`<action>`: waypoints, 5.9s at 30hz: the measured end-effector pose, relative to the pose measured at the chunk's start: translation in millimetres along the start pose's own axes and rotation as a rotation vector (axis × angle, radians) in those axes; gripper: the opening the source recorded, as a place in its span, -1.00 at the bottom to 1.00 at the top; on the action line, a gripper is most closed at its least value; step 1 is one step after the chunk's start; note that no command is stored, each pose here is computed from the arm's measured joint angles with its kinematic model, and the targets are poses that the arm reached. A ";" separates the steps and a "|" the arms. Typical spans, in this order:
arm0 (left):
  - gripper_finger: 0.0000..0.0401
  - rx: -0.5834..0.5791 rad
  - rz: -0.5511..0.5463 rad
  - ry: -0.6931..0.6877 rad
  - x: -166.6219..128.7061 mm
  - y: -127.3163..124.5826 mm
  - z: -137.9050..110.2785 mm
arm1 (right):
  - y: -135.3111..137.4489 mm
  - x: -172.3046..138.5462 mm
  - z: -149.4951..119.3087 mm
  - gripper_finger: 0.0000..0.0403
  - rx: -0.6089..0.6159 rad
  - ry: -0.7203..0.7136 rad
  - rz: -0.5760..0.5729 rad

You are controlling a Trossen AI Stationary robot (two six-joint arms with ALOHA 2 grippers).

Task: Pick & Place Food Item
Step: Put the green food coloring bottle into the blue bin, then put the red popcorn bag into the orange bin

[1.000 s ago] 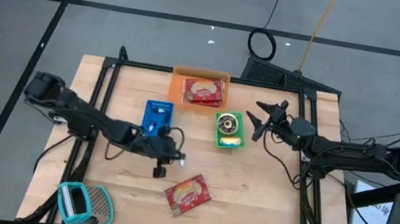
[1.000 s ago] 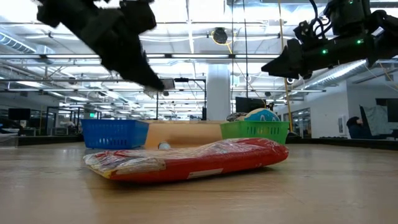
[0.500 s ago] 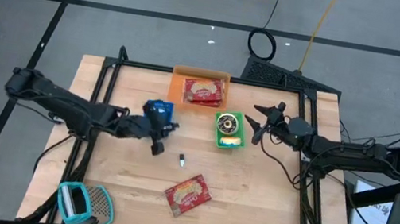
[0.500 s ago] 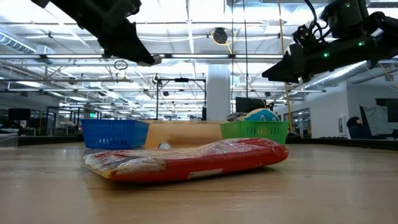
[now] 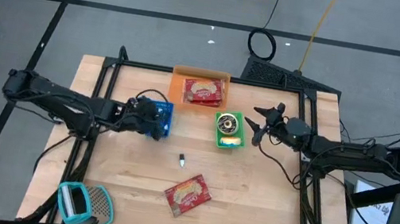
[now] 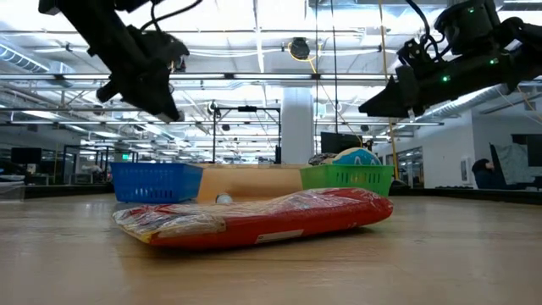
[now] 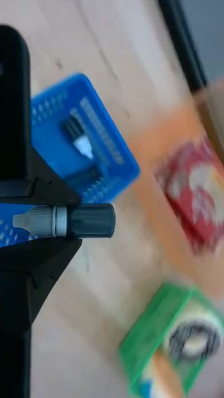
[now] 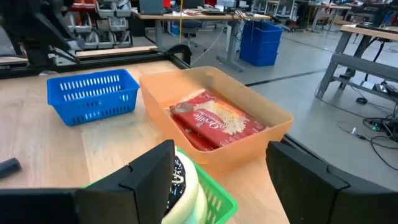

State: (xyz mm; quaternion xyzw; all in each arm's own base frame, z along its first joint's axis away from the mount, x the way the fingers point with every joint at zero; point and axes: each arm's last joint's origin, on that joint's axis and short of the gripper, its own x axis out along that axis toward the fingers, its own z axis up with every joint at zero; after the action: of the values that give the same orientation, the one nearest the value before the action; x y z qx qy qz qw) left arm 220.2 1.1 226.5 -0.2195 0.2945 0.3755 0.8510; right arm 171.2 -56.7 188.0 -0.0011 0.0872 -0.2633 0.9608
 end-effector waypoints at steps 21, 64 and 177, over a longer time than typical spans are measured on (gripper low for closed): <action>-0.65 -0.194 0.213 0.137 60.5 7.4 -23.0 | 0.0 0.0 1.7 0.20 0.023 -0.016 0.000; -0.08 0.205 -0.011 -0.335 6.4 -31.4 12.1 | 35.1 -6.9 13.3 0.20 0.089 -0.129 0.458; -0.08 0.326 -0.283 -0.254 7.2 -38.6 15.8 | 218.8 65.2 -39.5 -0.44 -0.914 0.373 0.948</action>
State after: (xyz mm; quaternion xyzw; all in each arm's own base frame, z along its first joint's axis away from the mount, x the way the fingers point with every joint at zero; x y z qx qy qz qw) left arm 259.0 -9.8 239.1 -0.0692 0.2081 0.2246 0.9495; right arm 330.3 100.5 127.8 -0.3229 0.3448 0.2535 0.8441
